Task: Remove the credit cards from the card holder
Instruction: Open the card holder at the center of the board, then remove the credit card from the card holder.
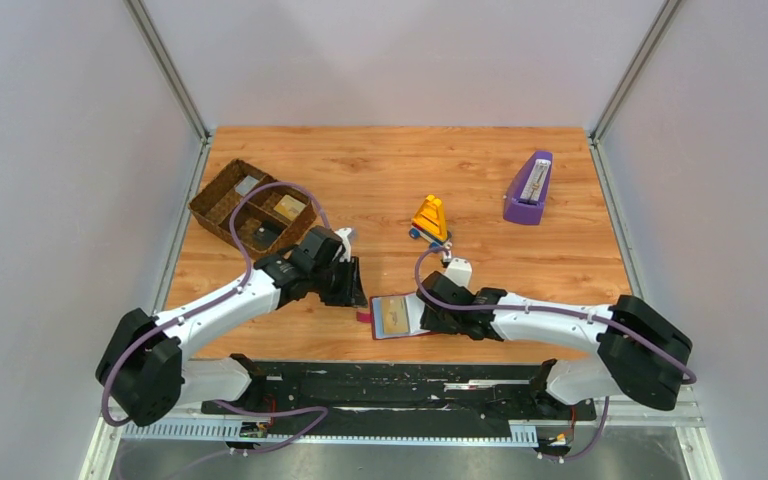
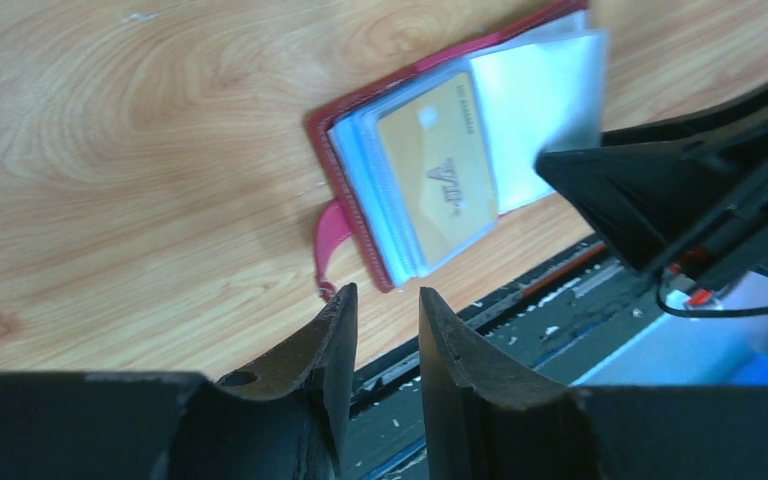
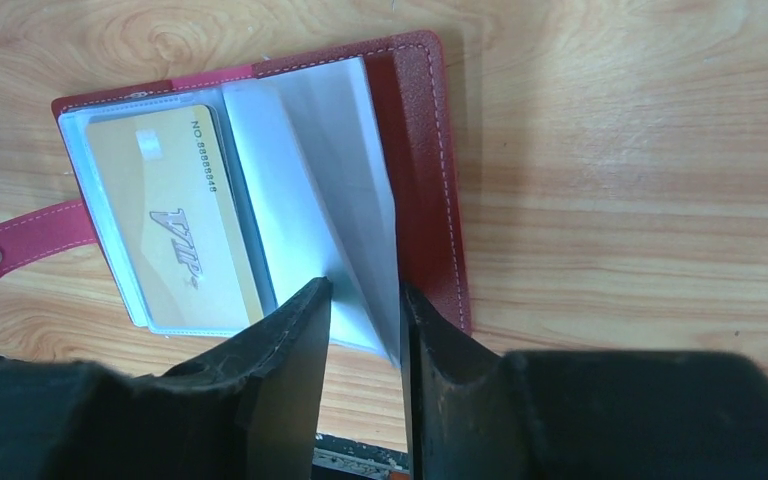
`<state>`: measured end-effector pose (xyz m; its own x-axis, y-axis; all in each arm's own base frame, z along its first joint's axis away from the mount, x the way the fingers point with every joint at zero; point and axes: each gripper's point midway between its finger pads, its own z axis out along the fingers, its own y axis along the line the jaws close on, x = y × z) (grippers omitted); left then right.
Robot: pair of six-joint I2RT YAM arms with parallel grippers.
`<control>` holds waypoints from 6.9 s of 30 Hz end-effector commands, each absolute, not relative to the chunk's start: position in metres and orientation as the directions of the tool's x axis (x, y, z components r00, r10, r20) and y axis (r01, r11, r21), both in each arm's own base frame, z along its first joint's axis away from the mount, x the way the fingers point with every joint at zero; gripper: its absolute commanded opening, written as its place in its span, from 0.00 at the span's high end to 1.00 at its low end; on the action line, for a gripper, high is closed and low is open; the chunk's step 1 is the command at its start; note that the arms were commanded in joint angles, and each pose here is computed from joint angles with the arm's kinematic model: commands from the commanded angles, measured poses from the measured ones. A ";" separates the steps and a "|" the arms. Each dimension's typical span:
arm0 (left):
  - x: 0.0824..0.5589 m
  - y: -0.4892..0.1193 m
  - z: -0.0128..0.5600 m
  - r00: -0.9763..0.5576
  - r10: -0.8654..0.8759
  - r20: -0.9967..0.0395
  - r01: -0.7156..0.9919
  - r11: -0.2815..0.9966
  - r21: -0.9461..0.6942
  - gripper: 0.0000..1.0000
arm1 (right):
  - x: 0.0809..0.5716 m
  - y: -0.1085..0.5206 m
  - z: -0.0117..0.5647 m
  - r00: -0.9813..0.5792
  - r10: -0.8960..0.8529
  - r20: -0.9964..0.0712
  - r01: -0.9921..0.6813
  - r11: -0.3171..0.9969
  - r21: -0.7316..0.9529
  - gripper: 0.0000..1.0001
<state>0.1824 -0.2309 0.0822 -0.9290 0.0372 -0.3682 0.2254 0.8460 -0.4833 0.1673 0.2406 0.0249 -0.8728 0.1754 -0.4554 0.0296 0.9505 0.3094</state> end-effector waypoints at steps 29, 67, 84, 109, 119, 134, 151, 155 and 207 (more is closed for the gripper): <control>0.184 -0.278 0.063 -0.940 0.055 -0.337 0.277 0.699 -0.659 0.75 | 0.169 0.318 0.163 -0.831 0.175 -0.528 -0.248 0.733 0.633 0.74; 0.208 -0.329 0.070 -0.942 0.051 -0.333 0.306 0.543 -0.782 0.77 | 0.169 0.319 0.083 -0.832 0.100 -0.546 -0.210 0.854 0.475 0.77; 0.195 -0.275 0.040 -0.947 0.045 -0.317 0.239 0.759 -0.605 0.78 | 0.177 0.288 0.056 -0.852 0.133 -0.506 -0.128 0.885 0.448 0.76; 0.188 -0.270 0.017 -0.956 0.062 -0.287 0.228 0.773 -0.592 0.81 | 0.173 0.283 0.043 -0.901 0.167 -0.400 -0.159 0.731 0.664 0.77; 0.188 -0.271 0.015 -0.957 0.061 -0.282 0.225 0.771 -0.596 0.81 | 0.174 0.283 0.035 -0.909 0.163 -0.385 -0.151 0.731 0.666 0.77; 0.185 -0.269 0.009 -0.960 0.072 -0.271 0.225 0.775 -0.591 0.88 | 0.174 0.283 0.027 -0.917 0.159 -0.366 -0.141 0.729 0.670 0.79; 0.185 -0.263 -0.004 -0.965 0.086 -0.248 0.213 0.810 -0.547 0.88 | 0.166 0.262 0.038 -0.899 0.179 -0.399 -0.168 0.702 0.692 1.00; 0.186 -0.263 -0.005 -0.965 0.084 -0.247 0.210 0.812 -0.545 0.88 | 0.168 0.252 0.041 -0.893 0.196 -0.406 -0.160 0.703 0.693 1.00; 0.171 -0.316 0.168 -0.879 0.025 -0.476 0.458 0.328 -0.826 0.46 | 0.149 0.250 0.181 -0.776 0.275 -0.567 -0.431 0.425 0.796 1.00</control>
